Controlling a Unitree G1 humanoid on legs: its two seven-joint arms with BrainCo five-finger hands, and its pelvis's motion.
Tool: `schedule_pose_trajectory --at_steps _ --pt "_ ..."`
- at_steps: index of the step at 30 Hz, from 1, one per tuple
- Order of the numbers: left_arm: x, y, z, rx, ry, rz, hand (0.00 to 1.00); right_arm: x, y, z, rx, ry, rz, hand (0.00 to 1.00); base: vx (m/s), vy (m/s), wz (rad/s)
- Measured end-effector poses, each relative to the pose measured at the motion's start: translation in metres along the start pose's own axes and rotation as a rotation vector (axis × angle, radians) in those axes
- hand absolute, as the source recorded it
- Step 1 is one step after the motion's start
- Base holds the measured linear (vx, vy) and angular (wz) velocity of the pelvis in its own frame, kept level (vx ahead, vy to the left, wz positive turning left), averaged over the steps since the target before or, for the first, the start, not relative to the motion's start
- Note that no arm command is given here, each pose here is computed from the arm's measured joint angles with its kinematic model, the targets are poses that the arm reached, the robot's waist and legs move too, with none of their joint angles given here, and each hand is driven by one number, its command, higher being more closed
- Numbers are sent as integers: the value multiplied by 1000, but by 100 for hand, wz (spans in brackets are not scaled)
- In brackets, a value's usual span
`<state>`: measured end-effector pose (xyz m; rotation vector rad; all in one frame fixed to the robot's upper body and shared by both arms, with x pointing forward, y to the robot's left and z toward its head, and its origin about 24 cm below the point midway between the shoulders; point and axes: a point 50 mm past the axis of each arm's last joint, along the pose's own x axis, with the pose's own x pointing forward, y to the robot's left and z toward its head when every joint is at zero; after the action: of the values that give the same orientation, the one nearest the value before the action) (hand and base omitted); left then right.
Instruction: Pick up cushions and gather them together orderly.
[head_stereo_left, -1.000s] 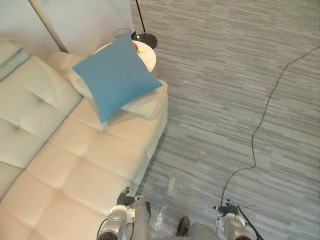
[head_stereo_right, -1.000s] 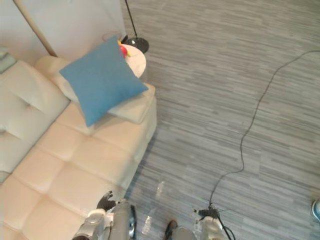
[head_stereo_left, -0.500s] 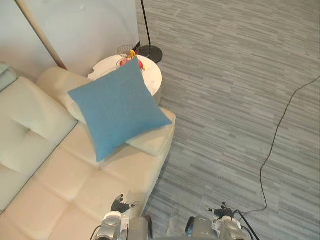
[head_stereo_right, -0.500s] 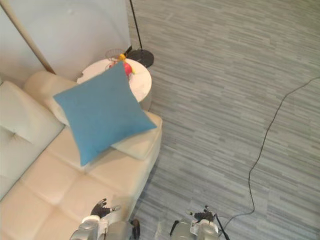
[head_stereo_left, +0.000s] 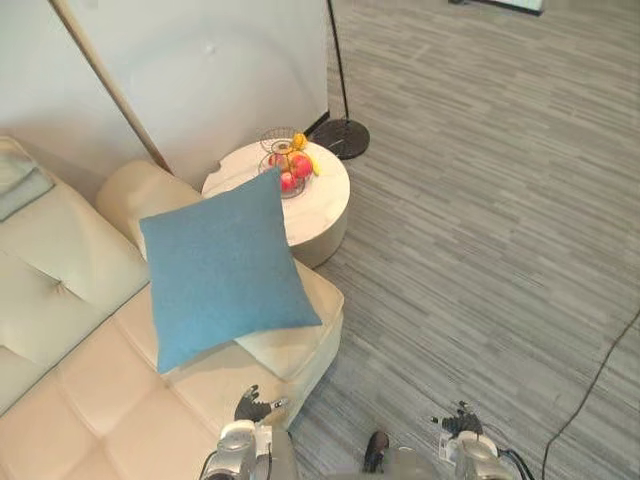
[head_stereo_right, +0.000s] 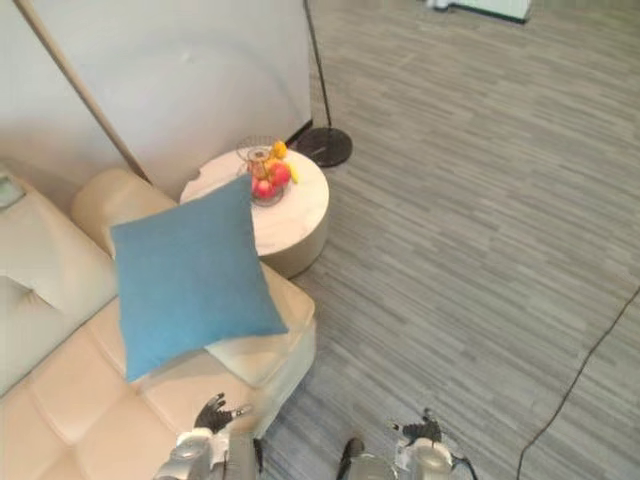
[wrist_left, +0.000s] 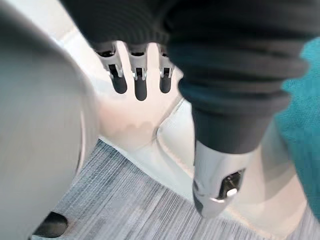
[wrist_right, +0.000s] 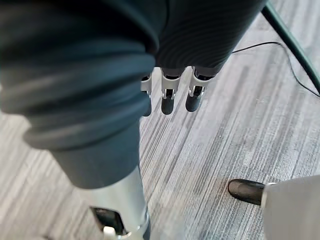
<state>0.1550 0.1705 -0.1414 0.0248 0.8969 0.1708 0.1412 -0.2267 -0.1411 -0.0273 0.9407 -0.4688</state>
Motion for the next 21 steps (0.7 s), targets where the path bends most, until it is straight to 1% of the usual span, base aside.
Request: schedule_pose_trajectory --at_steps 3,6,11,12,16,18,19,20,21 --pt "0 -1 -3 31 14 -13 0 -1 -5 -6 25 20 -21 0 193 71 65" --pt "1 9 -3 48 14 6 0 -4 6 -14 34 47 8 0 188 97 49" --pt "-1 9 -11 57 40 3 0 -6 2 -20 32 62 1 0 206 70 69" --pt "-1 10 -9 66 36 3 0 -9 4 -28 37 82 7 0 205 -85 138" --pt "-2 5 -12 43 42 1 0 -9 5 -24 49 60 14 0 136 -165 113" --pt "-3 8 -15 37 46 8 0 -12 6 -29 55 68 16 0 102 -270 115" --pt "-3 9 -16 25 52 15 0 -12 5 -32 54 76 15 0 121 -322 112" --pt "-5 2 -20 -14 62 12 0 -12 4 -31 54 73 14 0 97 -269 66" --pt "-6 0 -21 -26 62 9 0 -11 4 -28 54 61 15 0 67 -216 40"
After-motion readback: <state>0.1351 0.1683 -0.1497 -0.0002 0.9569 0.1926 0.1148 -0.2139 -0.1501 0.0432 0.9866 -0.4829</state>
